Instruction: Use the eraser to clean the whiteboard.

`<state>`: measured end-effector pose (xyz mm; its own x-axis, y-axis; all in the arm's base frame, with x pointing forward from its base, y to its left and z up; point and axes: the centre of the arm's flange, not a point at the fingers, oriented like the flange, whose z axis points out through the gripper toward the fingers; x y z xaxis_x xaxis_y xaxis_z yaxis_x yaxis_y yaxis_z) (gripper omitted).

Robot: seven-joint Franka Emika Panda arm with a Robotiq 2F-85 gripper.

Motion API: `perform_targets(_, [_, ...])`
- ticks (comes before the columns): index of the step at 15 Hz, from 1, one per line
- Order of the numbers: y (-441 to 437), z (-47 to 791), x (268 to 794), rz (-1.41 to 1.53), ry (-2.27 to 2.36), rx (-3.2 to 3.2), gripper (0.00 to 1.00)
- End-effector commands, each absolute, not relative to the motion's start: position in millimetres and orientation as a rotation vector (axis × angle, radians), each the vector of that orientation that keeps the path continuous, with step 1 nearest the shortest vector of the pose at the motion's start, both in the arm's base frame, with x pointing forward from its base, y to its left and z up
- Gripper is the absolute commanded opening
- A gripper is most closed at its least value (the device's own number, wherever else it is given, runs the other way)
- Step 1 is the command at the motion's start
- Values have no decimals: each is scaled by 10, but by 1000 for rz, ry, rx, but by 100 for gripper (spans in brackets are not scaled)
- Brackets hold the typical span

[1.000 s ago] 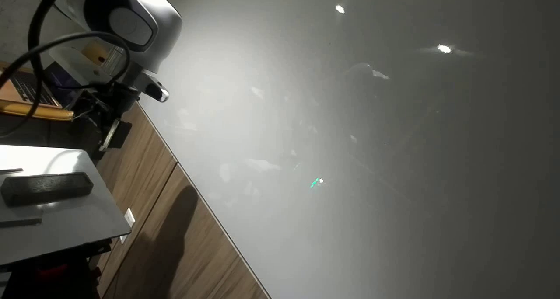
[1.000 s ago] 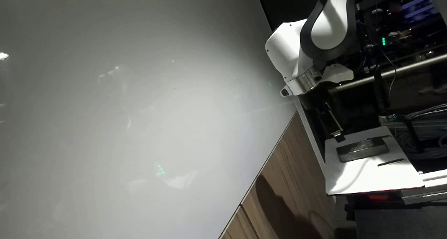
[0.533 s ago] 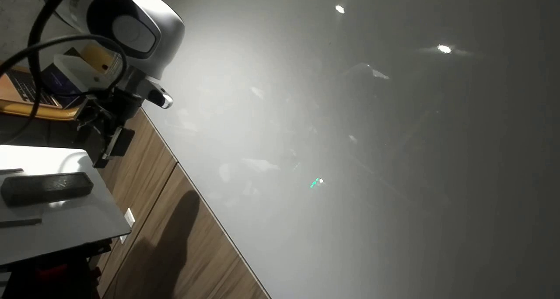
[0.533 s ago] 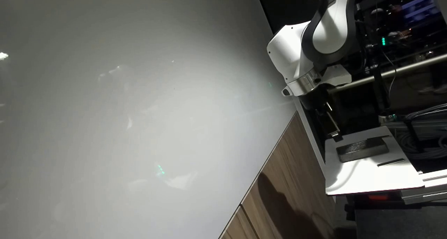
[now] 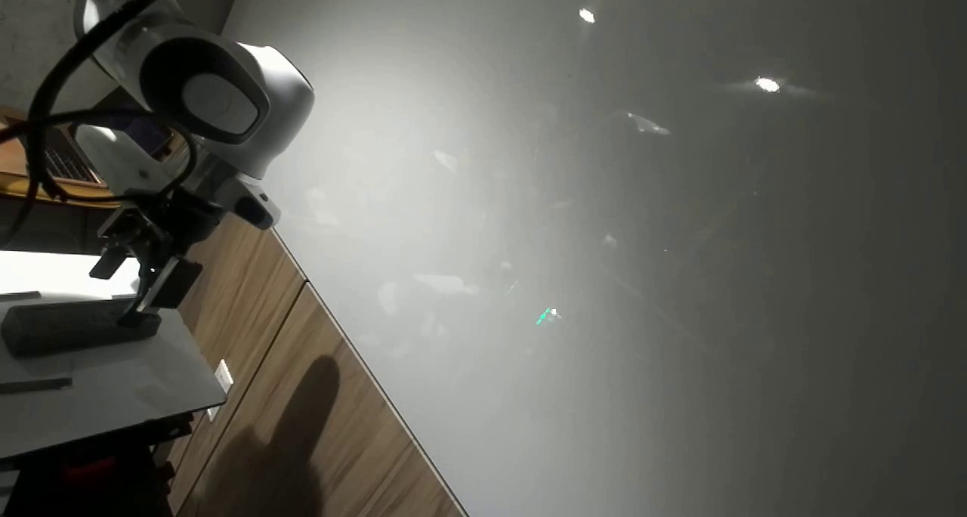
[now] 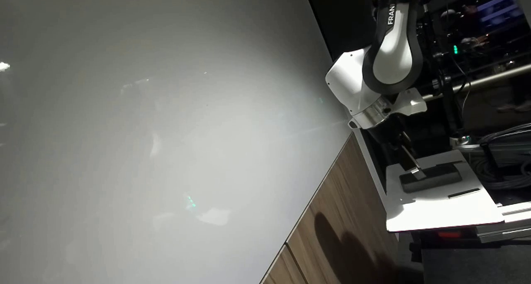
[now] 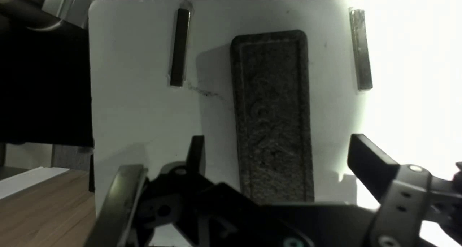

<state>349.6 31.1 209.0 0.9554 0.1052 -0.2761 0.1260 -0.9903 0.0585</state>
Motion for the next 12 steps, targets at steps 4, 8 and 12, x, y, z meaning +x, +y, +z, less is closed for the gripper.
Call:
perform_targets(4, [69,2046,3208,-396,151,3052,74])
perform_targets(8, [102,2026,3181,-410,172,3058,79])
perform_targets(12, [196,2023,3185,-415,217,3050,100])
